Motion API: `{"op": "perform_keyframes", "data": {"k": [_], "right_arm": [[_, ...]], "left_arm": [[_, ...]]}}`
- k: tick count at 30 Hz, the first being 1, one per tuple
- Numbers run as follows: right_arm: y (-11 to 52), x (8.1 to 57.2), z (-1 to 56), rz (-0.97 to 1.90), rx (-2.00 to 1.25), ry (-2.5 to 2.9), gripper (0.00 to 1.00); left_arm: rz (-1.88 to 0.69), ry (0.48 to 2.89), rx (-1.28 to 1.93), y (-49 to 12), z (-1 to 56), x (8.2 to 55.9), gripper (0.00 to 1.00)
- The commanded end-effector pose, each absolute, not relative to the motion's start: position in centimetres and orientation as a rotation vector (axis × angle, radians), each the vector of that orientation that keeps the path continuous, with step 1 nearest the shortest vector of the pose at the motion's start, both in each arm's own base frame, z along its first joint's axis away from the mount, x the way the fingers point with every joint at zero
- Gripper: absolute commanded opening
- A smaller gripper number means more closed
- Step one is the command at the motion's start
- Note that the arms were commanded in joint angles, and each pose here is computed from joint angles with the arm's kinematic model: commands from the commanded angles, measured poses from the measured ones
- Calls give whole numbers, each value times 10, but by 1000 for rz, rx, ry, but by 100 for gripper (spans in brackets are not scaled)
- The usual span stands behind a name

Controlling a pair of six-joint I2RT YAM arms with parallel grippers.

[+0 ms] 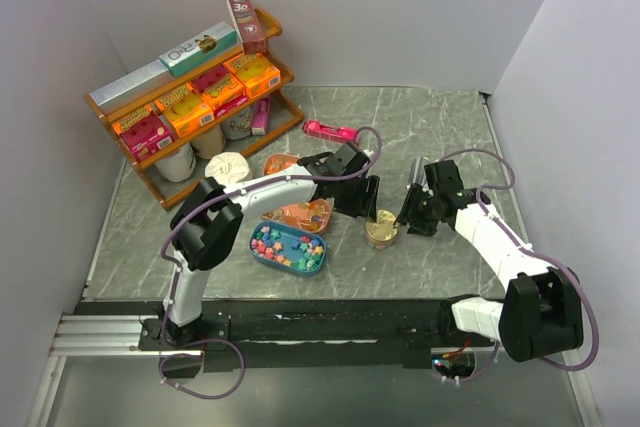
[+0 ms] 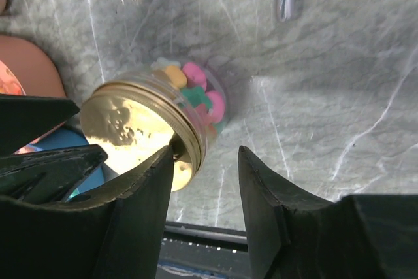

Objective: Pack the candies
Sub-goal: Close the bottle lid on the packing bottle.

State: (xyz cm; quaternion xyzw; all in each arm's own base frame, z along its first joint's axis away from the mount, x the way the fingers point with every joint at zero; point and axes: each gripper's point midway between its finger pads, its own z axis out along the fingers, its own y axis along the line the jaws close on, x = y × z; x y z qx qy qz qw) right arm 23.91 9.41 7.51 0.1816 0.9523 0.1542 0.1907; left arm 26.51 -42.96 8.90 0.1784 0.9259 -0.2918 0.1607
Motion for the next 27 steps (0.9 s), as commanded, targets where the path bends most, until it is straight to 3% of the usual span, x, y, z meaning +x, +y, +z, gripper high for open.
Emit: {"op": "perform_keyframes", "data": {"k": [1,11,27], "right_arm": [[89,262,93,385,477,2587,51],[93,255,76,363,452,2659,36],[96,223,72,402,356,2735,34]], "left_arm": [[-830,2506,482,-434,124,280,62],[-750,2578,507,-431,92,279,52],[-741,2613,515,-430,71,268,45]]}}
